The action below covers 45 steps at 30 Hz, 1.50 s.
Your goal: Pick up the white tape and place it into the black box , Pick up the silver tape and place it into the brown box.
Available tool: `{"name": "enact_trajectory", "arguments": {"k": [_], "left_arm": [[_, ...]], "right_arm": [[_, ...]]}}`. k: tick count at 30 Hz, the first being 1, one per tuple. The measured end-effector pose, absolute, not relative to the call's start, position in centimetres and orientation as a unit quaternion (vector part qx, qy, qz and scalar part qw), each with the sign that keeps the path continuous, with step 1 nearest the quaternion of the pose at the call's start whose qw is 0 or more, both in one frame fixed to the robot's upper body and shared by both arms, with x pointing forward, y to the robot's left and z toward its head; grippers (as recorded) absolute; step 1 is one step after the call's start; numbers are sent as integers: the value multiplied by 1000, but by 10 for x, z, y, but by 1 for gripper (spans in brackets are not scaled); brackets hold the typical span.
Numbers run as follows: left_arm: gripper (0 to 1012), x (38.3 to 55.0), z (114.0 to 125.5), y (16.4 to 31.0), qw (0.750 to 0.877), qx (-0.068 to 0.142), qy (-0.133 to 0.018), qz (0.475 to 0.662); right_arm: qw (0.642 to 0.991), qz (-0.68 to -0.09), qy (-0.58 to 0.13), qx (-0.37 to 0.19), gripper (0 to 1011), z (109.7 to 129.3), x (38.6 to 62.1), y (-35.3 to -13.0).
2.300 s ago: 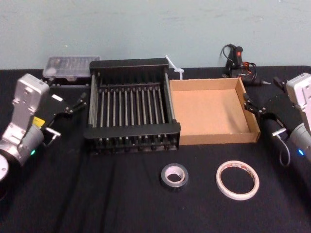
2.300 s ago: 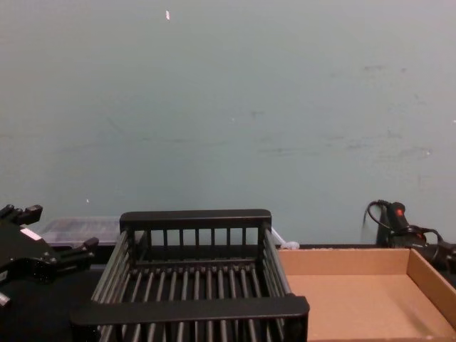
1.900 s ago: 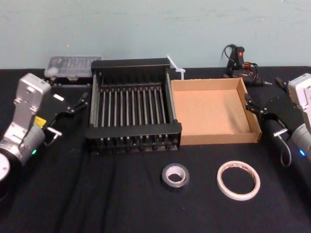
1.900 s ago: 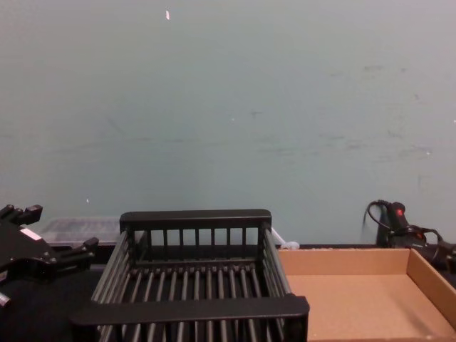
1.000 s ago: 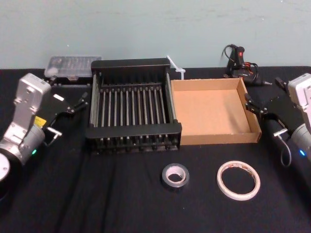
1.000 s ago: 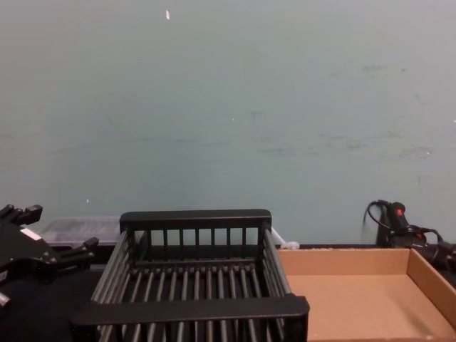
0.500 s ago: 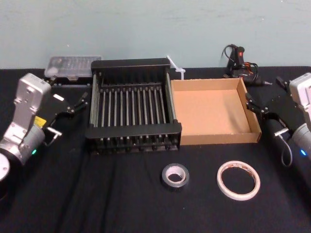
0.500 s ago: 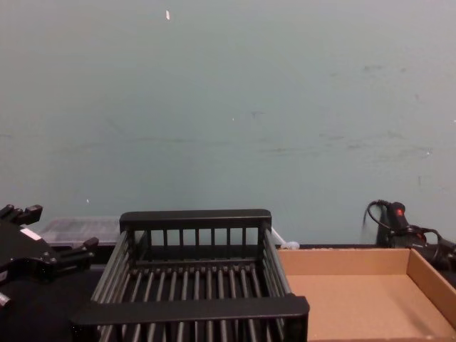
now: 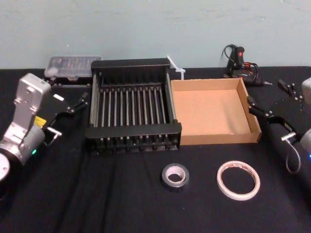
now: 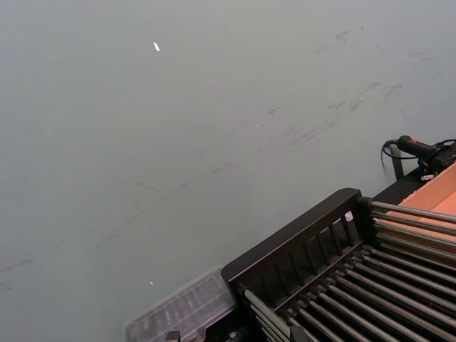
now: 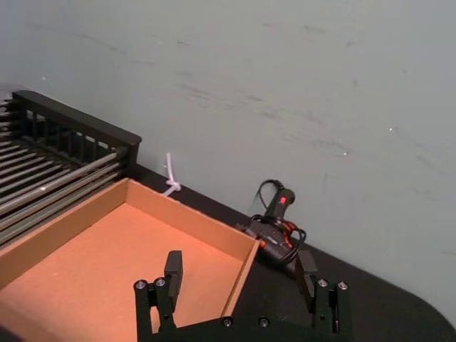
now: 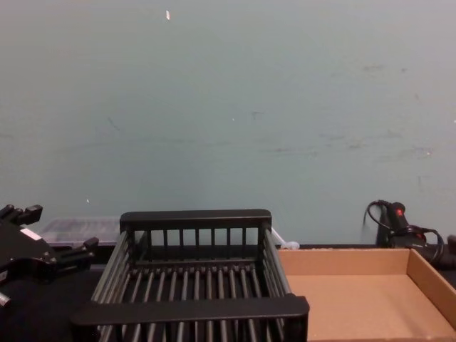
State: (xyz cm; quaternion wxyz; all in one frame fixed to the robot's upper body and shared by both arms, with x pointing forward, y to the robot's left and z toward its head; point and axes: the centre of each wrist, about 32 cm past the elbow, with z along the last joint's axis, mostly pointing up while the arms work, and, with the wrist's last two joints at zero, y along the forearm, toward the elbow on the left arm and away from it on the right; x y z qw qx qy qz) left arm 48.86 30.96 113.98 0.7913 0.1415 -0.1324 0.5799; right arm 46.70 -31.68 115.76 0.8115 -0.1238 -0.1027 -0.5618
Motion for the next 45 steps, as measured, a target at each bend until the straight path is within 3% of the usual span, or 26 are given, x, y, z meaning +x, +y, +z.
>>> {"name": "enact_trajectory", "arguments": {"k": [27,45], "left_arm": [[1001,489,1140,310,791,141,-132,580],[1001,489,1140,310,791,141,-132,580]], "right_arm": [[867,-473,12,-156,1004,1164,409,-321],[864,-452,81,-209,1004,1160,409,-324]]}}
